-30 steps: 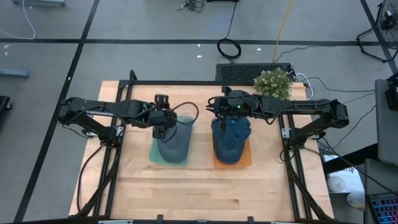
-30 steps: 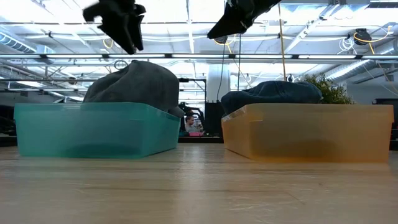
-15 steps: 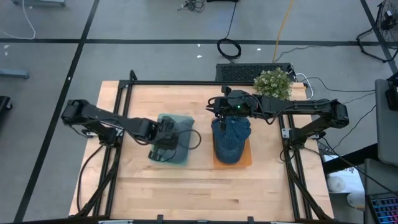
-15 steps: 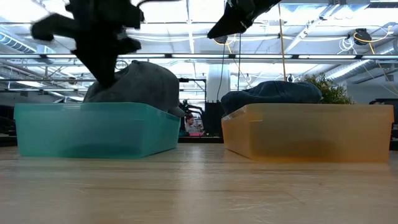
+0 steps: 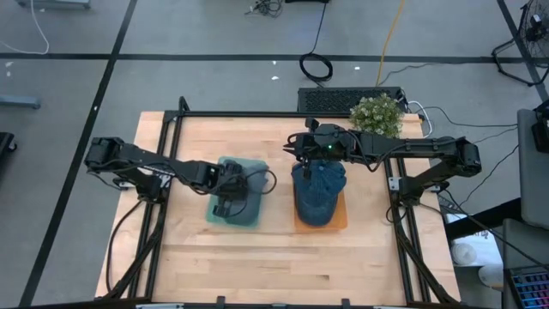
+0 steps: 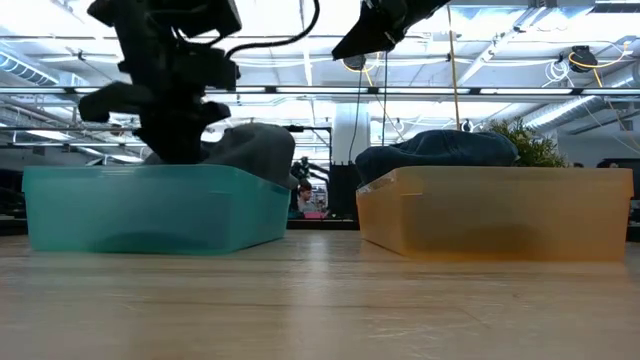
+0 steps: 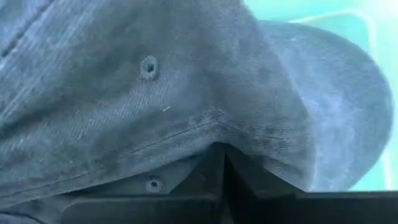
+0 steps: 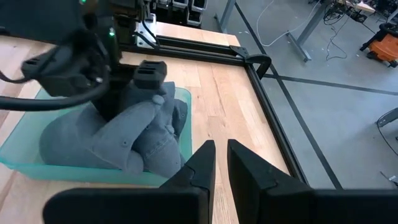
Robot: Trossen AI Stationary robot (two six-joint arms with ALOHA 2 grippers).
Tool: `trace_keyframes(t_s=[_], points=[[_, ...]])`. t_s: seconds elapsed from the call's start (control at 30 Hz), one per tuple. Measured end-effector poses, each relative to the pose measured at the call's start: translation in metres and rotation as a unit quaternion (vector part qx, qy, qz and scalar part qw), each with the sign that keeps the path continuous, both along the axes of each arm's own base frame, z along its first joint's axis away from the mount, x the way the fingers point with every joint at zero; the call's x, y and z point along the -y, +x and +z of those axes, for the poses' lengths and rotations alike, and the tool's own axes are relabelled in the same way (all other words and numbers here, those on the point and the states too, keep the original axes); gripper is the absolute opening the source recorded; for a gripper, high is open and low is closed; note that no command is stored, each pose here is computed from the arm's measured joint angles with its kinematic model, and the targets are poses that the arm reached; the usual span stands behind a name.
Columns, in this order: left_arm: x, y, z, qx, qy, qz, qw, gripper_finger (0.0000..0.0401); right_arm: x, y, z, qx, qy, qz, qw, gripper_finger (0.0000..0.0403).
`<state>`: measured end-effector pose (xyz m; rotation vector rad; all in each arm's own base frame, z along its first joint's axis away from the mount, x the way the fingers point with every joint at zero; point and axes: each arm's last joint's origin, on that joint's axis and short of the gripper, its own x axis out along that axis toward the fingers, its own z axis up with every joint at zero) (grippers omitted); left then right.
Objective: Pick & Place hat
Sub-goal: Put the gray cap into the light blue bin, then return to Home Position
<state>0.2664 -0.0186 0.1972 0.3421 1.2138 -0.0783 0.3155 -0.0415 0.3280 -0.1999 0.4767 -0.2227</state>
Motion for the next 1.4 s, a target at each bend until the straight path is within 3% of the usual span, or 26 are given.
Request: trace_keyframes(t_s=[0.13, 0.33, 0.7, 0.83, 0.97, 1.13, 1.3, 1.4], points=[[-0.008, 0.000, -0.005, 0.009, -0.001, 0.014, 1.000, 0.0005, 0.000, 0.000, 0.000, 0.000, 0.000, 0.000, 1.000, 0.0027], [-0.008, 0.007, 0.010, 0.028, -0.008, 0.031, 0.999, 0.0031, 0.000, 0.000, 0.000, 0.000, 0.000, 0.000, 1.000, 0.0028], [0.010, 0.028, 0.104, 0.101, -0.026, 0.022, 0.994, 0.0053, -0.001, -0.001, 0.001, 0.005, 0.016, -0.007, 1.000, 0.0032], [0.013, 0.017, 0.141, 0.158, -0.044, -0.001, 0.986, 0.0049, -0.006, -0.015, 0.010, 0.001, 0.030, -0.008, 1.000, 0.0030], [0.010, -0.014, 0.167, 0.198, -0.052, -0.038, 0.978, 0.0040, -0.015, -0.046, 0.024, -0.022, 0.040, -0.001, 0.999, 0.0027], [0.002, -0.076, 0.181, 0.253, -0.035, -0.069, 0.964, 0.0031, -0.027, -0.094, 0.044, 0.001, 0.066, 0.003, 0.998, 0.0030], [-0.010, -0.139, 0.174, 0.373, -0.021, -0.048, 0.926, 0.0036, -0.030, -0.147, 0.041, 0.005, 0.055, 0.009, 0.998, 0.0028], [-0.016, -0.165, 0.156, 0.438, -0.014, -0.027, 0.899, 0.0043, -0.031, -0.169, 0.028, 0.063, 0.076, 0.000, 0.995, 0.0027]])
